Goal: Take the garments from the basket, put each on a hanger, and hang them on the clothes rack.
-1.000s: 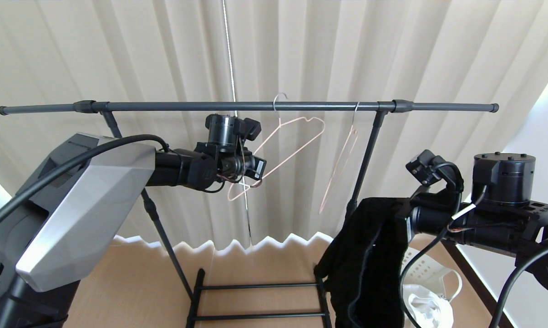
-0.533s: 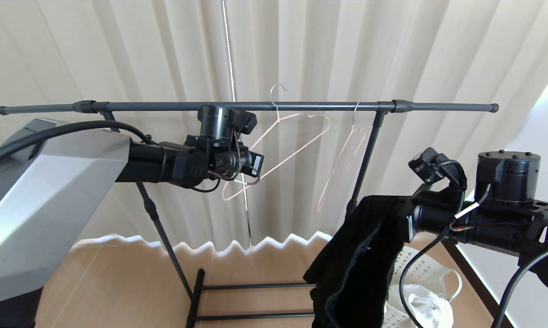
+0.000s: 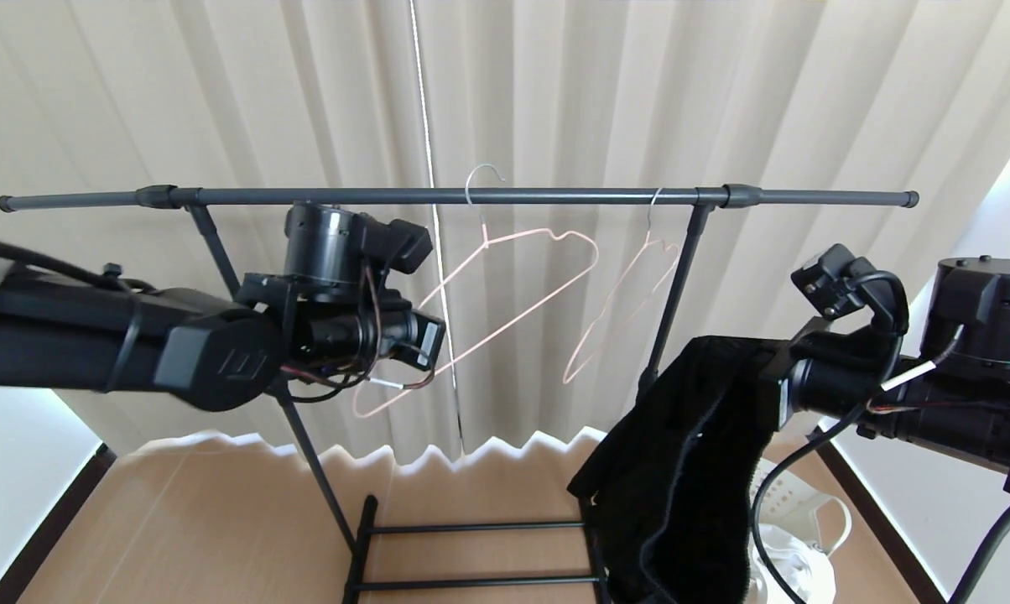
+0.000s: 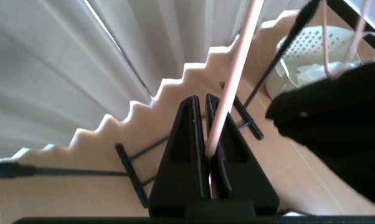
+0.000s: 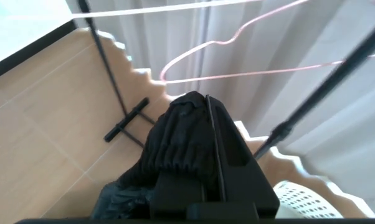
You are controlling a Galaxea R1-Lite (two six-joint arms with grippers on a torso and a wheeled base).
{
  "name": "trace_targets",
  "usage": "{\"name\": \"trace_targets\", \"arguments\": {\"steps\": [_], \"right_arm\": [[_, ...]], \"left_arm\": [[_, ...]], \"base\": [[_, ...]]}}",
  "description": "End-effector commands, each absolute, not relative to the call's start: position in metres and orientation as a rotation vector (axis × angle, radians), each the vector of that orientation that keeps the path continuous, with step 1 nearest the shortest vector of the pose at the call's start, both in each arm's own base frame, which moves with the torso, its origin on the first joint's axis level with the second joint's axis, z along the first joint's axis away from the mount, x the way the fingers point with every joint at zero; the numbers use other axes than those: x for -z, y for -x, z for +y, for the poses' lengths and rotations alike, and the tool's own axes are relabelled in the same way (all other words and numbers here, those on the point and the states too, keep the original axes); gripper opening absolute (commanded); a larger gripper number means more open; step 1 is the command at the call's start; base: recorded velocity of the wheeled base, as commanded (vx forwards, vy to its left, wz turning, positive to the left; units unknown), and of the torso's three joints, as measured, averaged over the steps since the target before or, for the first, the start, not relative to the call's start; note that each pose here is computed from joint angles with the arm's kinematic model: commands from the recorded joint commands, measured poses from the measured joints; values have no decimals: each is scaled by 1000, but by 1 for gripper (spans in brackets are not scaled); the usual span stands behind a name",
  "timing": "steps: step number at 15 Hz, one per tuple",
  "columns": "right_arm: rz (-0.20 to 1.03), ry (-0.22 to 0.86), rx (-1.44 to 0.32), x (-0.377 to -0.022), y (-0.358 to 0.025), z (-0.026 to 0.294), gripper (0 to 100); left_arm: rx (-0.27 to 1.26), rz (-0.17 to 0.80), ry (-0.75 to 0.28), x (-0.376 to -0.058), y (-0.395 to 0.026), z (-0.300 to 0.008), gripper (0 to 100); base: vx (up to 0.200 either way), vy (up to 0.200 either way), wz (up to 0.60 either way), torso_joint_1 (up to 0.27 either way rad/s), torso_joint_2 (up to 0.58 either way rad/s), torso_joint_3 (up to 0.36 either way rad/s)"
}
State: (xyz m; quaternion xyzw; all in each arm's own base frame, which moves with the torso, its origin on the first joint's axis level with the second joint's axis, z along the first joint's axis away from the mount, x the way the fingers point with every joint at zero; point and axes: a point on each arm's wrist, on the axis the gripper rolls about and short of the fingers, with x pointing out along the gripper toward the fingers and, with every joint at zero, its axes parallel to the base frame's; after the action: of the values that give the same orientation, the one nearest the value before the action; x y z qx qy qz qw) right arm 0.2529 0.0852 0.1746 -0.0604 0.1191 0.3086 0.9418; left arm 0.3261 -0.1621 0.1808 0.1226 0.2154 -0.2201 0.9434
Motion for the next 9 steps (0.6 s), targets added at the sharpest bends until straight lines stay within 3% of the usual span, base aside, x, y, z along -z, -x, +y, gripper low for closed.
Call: {"name": "trace_targets", "arguments": {"steps": [1,9], "right_arm": [[201,126,-621,-185,-247,83,0],[220,146,-526,-180,-256,93,0]], "left_arm": [[441,388,-235,-195,-266,-134,0],[445,309,-210,-172,-206,-107,0]], "base": [[0,0,0,0,0,0],[0,0,0,0,0,0]]}}
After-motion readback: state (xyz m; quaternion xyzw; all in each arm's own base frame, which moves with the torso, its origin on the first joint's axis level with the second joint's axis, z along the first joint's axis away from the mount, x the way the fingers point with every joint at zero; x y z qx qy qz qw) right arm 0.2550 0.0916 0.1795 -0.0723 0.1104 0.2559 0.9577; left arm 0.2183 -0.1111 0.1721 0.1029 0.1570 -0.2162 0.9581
